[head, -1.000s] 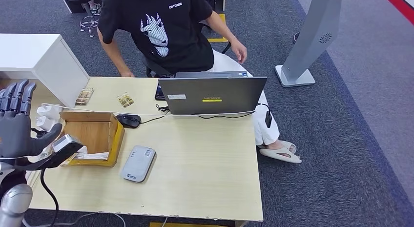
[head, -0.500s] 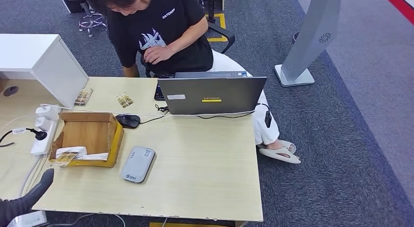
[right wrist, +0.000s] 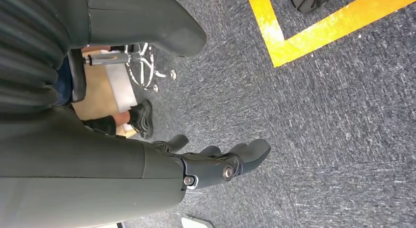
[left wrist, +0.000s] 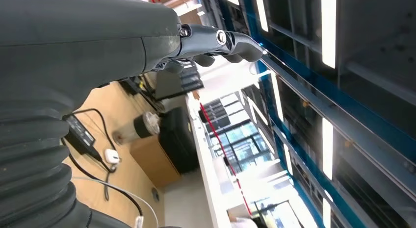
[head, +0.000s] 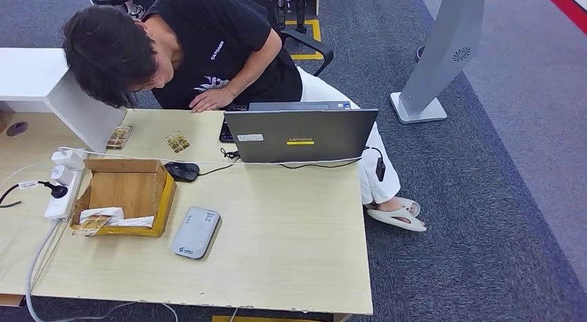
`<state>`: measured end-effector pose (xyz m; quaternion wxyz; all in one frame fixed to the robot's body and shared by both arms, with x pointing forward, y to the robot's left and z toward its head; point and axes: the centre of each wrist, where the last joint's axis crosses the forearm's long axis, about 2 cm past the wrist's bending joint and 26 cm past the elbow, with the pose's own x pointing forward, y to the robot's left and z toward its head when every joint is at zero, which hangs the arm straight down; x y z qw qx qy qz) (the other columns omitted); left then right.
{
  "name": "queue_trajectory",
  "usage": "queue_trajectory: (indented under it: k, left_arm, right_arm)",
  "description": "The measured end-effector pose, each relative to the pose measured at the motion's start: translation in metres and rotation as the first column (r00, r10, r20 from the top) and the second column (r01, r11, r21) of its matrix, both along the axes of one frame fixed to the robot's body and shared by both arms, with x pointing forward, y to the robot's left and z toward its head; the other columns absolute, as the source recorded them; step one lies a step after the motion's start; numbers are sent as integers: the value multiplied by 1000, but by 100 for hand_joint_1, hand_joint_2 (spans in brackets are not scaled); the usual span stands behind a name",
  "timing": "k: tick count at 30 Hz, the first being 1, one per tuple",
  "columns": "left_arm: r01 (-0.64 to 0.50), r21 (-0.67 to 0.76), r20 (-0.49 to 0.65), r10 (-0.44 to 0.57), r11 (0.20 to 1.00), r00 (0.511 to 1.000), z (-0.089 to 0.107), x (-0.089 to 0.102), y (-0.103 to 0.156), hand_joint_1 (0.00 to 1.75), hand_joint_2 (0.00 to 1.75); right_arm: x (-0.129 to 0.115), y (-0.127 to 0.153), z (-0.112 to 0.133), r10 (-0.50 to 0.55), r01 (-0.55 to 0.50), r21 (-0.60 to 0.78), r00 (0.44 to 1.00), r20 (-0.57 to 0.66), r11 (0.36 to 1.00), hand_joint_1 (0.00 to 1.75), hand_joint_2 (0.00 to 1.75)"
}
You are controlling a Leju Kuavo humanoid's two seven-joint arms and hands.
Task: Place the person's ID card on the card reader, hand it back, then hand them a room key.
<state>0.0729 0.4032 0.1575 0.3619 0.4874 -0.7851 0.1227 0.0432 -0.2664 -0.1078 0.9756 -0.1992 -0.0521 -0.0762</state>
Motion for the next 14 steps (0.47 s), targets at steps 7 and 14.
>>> queue_trajectory:
  k: [7,14]
  left_arm:
    - [-138,-94,24,141,986,990,-13,-7,4,0,175]
    - [-301,-365,-26,314,881,949,-71,-6,13,0,175]
  right_arm:
    - [0,3,0,-10,10,-2,1000,1,1000,0,175]
    - [-1,7,1,-23,23,-10,1000,14,1000,0,175]
